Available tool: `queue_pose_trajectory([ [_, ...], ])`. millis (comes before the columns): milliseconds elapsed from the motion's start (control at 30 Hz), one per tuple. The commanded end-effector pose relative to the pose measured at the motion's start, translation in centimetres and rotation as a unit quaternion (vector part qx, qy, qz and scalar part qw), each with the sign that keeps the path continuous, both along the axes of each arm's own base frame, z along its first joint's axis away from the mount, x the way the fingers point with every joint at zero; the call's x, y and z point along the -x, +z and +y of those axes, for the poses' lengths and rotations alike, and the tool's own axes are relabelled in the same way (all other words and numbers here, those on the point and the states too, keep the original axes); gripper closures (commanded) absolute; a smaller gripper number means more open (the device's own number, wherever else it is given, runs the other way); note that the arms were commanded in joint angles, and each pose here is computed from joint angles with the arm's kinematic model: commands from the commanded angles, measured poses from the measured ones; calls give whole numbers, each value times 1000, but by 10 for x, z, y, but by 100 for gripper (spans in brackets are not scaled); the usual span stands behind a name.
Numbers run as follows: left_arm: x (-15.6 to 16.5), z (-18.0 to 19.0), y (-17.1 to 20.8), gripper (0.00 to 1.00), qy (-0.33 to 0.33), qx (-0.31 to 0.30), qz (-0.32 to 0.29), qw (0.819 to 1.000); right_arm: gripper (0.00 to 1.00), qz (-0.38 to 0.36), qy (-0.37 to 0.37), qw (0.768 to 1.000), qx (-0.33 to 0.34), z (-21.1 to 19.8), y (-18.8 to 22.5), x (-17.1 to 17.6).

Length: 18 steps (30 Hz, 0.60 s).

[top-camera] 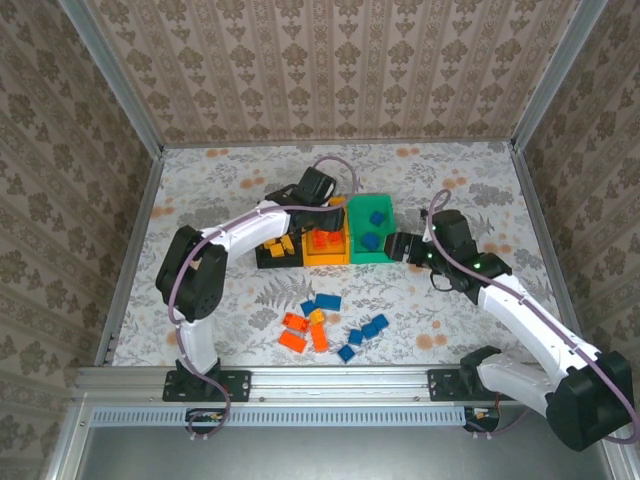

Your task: Sort the legos into containers by color

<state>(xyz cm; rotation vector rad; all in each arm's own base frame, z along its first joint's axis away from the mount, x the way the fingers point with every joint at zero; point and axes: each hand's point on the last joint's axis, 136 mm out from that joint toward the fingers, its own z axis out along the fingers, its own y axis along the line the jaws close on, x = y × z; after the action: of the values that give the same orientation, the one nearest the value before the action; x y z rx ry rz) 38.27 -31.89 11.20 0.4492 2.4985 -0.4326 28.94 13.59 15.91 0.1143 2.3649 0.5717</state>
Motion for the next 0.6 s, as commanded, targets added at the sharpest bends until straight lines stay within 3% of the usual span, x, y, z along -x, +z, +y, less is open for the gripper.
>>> queue_pose_trajectory([
  [0,-2,-10,39,31,-3,48,-19,999,12,35,64,997,9,21,-23,29],
  [267,43,-3,119,9,-20,135,-77,988,13,78,168,980,78,65,-65,72],
  [367,72,9,125,0,-22,135,-85,987,13,109,178,972,109,63,-87,90],
  [567,120,50,106,0,1,120,-82,989,18,151,207,956,144,59,-111,127],
])
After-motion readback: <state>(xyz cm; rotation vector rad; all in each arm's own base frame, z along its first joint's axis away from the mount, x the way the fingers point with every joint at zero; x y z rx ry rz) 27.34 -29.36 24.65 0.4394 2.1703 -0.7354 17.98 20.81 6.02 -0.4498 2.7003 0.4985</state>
